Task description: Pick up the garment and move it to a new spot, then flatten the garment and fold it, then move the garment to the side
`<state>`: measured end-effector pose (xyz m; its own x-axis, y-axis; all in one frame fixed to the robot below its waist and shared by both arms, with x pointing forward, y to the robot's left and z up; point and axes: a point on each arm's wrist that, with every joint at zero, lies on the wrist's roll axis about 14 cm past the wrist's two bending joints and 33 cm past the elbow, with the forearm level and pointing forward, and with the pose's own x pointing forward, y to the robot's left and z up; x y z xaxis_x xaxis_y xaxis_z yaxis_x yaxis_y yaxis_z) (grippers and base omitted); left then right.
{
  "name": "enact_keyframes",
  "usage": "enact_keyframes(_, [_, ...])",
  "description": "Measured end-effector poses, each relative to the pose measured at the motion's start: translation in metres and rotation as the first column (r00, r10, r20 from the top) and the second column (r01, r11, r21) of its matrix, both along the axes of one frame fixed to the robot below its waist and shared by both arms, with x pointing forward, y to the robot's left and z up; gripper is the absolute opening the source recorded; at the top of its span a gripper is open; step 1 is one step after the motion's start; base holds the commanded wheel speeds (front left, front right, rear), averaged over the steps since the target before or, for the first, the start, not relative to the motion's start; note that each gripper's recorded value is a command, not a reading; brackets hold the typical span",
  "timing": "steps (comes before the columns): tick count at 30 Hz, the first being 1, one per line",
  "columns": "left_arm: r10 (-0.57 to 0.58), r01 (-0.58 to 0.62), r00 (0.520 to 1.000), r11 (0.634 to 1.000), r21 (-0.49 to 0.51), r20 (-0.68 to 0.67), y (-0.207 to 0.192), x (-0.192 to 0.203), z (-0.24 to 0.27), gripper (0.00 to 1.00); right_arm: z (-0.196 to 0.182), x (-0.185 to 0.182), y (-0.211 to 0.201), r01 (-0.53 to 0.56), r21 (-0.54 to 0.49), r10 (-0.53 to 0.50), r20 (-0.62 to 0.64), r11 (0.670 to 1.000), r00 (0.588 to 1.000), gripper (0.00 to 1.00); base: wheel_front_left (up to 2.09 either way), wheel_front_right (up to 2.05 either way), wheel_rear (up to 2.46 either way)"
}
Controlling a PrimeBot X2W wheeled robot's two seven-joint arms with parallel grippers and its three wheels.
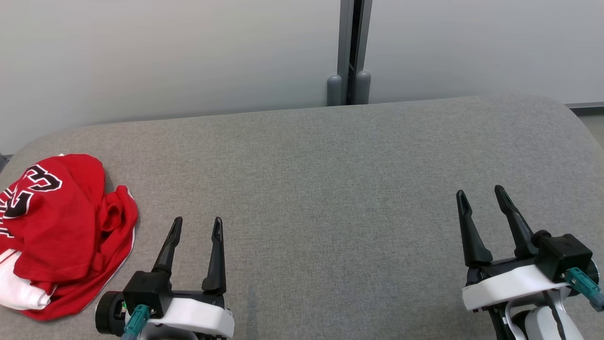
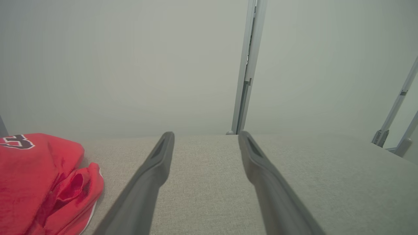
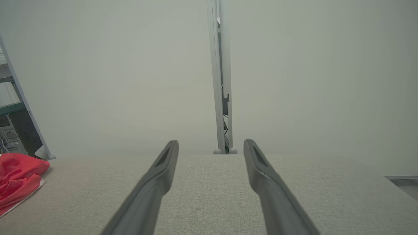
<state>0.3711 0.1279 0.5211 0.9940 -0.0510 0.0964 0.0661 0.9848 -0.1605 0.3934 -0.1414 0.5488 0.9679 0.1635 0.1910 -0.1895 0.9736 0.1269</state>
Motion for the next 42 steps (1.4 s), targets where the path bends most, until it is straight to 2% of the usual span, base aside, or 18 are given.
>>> enact_keyframes(7, [-0.009, 0.009, 1.0, 1.0, 0.02, -0.013, 0.0, 0.0, -0.008, 1.0, -0.01, 0.0, -0.004, 0.013, 0.032, -0.012, -0.028, 0.999, 1.0, 1.0, 0.0, 0.0, 0.0])
enact_keyframes(16, [-0.028, 0.031, 0.999, 0.996, 0.088, -0.033, -0.006, -0.004, -0.02, 1.0, -0.019, 0.001, -0.001, 0.006, -0.015, -0.007, -0.045, 1.0, 0.999, 1.0, 0.0, 0.0, 0.0])
enact_keyframes(36, [-0.029, 0.03, 0.999, 0.996, 0.085, -0.024, -0.008, -0.006, -0.017, 1.0, -0.017, 0.003, 0.001, 0.002, -0.008, -0.003, -0.041, 1.0, 0.999, 1.0, 0.0, 0.0, 0.0])
enact_keyframes(42, [0.011, -0.01, 1.0, 0.996, 0.087, -0.02, 0.005, -0.01, -0.015, 1.0, -0.015, 0.007, 0.017, -0.045, 0.003, 0.045, -0.034, 0.999, 0.998, 1.0, 0.0, 0.0, 0.0])
